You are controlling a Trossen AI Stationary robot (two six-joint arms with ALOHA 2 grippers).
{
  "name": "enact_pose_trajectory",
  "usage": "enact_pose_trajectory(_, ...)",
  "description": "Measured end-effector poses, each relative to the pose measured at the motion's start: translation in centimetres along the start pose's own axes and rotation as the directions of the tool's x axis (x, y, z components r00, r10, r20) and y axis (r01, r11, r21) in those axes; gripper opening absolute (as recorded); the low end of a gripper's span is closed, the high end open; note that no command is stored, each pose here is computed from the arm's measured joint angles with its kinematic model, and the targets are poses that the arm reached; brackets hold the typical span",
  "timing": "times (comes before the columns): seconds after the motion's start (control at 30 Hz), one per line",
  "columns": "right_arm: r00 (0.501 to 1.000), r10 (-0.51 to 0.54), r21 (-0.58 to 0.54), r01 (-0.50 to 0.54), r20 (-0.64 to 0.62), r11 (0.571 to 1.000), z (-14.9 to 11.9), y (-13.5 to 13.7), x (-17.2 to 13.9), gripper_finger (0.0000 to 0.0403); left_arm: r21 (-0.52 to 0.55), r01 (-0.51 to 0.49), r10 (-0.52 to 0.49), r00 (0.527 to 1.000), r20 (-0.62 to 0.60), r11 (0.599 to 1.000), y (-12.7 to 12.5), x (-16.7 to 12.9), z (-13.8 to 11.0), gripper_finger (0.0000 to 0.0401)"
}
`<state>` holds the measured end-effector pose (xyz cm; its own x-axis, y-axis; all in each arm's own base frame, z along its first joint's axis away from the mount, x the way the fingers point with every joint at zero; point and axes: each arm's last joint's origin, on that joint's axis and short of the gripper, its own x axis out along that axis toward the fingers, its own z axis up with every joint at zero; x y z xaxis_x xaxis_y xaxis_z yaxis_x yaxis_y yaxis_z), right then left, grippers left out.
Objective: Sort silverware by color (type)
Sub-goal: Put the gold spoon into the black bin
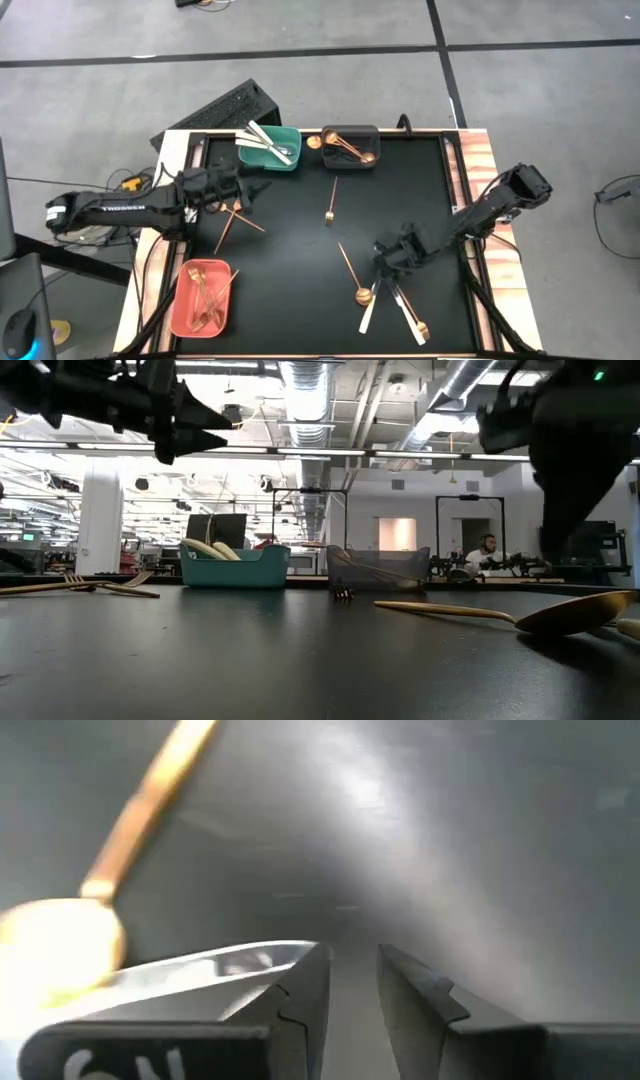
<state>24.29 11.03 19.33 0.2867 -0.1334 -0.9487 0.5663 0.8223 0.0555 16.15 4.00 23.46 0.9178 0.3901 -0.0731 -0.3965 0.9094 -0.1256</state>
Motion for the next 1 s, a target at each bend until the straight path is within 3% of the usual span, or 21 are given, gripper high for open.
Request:
enact_pose_trajectory(0.13, 0.986, 0.116, 0.024, -0.120, 0.120, 0.993, -0.1, 2.2, 0.3, 0.0113, 0.030, 0.078, -0.078, 0.997, -0.015, 0.996, -1.2, -0.2, -1.2, 0.0236)
enact_pose_trajectory(0.27, 0.963, 0.144, 0.083, -0.166, 0.227, 0.983, 0.3, 4.0, 2.2, 0.0114, 0.084, 0.169, -0.163, 0.984, -0.068, 0.982, -2.6, -0.4, -2.2, 0.0236)
enact_pose_trajectory(0.4, 0.947, 0.186, 0.067, -0.209, 0.261, 0.976, 0.5, 5.4, 3.9, 0.0114, 0.144, 0.223, -0.209, 0.972, -0.106, 0.964, -4.0, -0.4, -2.9, 0.0235)
enact_pose_trajectory(0.67, 0.972, 0.110, 0.014, -0.116, 0.209, 0.993, 0.3, 7.8, 5.7, 0.0113, 0.195, 0.099, -0.080, 0.991, -0.103, 0.976, -4.5, -0.3, -3.4, 0.0235)
enact_pose_trajectory(1.0, 0.993, 0.005, 0.005, -0.006, 0.115, 1.000, 0.6, 9.3, 6.4, 0.0113, 0.173, 0.088, -0.070, 0.992, -0.108, 0.981, -4.4, -0.2, -3.5, 0.0235)
